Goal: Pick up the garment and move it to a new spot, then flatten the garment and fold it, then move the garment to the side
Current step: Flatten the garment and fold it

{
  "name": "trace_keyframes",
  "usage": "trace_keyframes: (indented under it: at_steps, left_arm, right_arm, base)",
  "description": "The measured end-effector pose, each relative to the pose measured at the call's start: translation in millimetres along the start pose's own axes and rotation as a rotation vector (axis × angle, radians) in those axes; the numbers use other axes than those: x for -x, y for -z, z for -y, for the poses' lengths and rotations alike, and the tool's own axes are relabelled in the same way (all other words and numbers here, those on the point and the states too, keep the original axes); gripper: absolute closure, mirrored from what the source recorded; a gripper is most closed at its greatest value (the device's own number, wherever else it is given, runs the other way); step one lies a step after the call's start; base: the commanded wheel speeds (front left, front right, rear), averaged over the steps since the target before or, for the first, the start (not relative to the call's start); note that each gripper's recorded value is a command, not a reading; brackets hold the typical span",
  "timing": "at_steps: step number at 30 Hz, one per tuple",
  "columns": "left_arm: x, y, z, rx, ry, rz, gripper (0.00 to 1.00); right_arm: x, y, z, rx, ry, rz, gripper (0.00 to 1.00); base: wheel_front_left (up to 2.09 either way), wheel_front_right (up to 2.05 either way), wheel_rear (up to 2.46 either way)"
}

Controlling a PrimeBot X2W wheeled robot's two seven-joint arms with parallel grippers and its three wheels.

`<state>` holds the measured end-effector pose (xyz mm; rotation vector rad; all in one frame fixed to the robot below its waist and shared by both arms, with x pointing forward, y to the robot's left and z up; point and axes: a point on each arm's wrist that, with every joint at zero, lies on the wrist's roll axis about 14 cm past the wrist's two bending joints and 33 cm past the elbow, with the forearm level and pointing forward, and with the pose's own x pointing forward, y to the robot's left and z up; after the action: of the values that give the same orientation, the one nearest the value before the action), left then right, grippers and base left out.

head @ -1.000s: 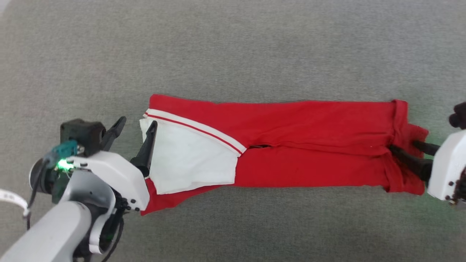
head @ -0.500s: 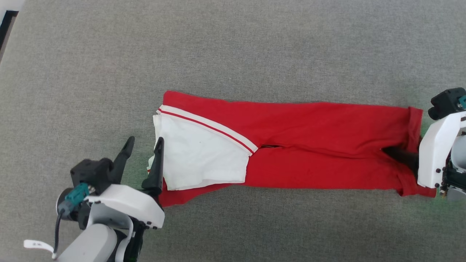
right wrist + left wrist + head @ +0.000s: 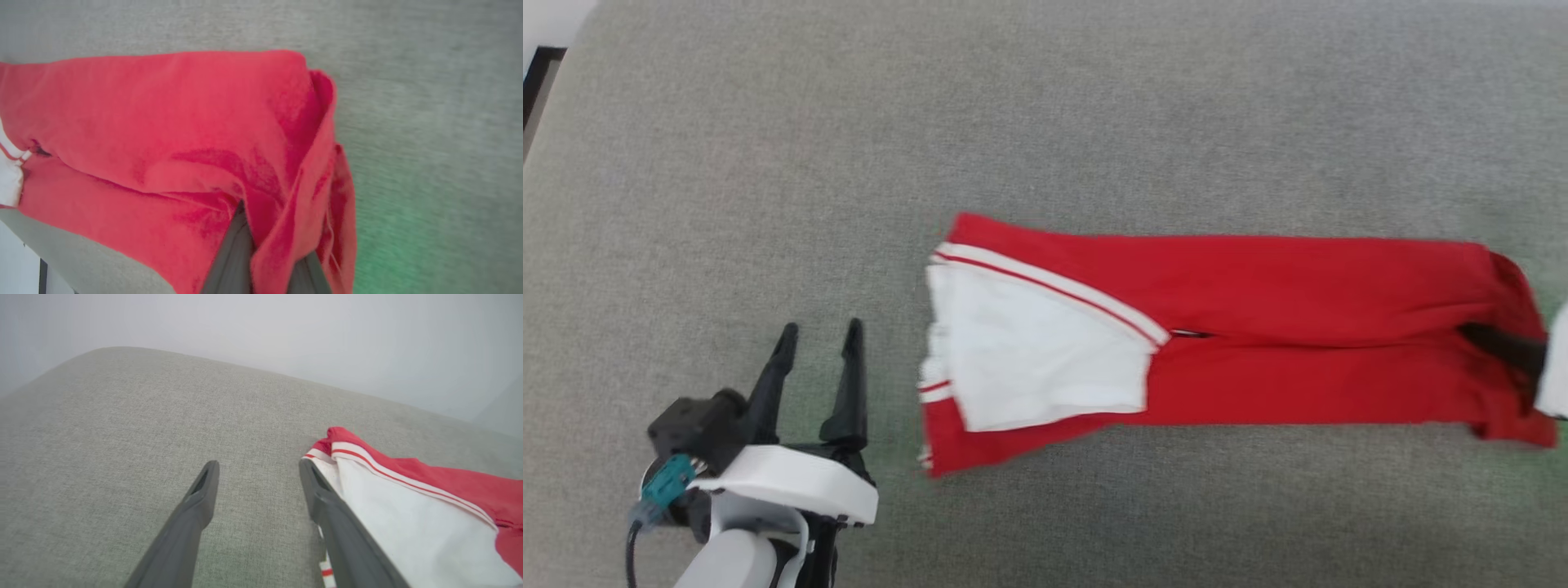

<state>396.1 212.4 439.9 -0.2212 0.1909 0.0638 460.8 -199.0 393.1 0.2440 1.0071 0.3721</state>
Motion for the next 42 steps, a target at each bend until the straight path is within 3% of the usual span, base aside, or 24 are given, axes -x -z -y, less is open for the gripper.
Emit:
trace_keyframes:
  at_steps: [12, 18, 23, 31, 37, 42]
  left_arm:
    - [8.1, -0.5, -5.9, 0.05, -0.029, 0.047, 0.0]
    - [8.6, -4.0, -11.2, 0.061, -0.043, 0.075, 0.0]
    - [12.8, -8.7, -10.2, 0.055, -0.038, 0.102, 0.0]
    - [24.5, -7.5, -13.5, 0.063, -0.05, 0.113, 0.0]
    - [34.3, -8.8, -20.2, 0.071, -0.076, 0.125, 0.0]
    - [42.7, -11.6, -27.6, 0.074, -0.1, 0.137, 0.0]
  right_arm:
    - [67.5, -13.5, 105.1, -0.096, 0.302, 0.112, 1.0]
    - [82.1, -19.8, 115.4, -0.111, 0.338, 0.143, 1.0]
    - [80.7, -31.5, 81.1, -0.056, 0.241, 0.185, 1.0]
    - [63.8, -35.5, -6.0, 0.104, 0.018, 0.207, 1.0]
    - [34.2, -32.7, -85.0, 0.223, -0.163, 0.187, 1.0]
    - [6.1, -26.2, -133.8, 0.302, -0.251, 0.135, 1.0]
  base:
    - [0.0, 0.0, 0.0]
    - [0.0, 0.0, 0.0]
    - [0.0, 0.0, 0.0]
    - [0.0, 0.0, 0.0]
    - [0.0, 0.0, 0.0]
    - [0.0, 0.0, 0.0]
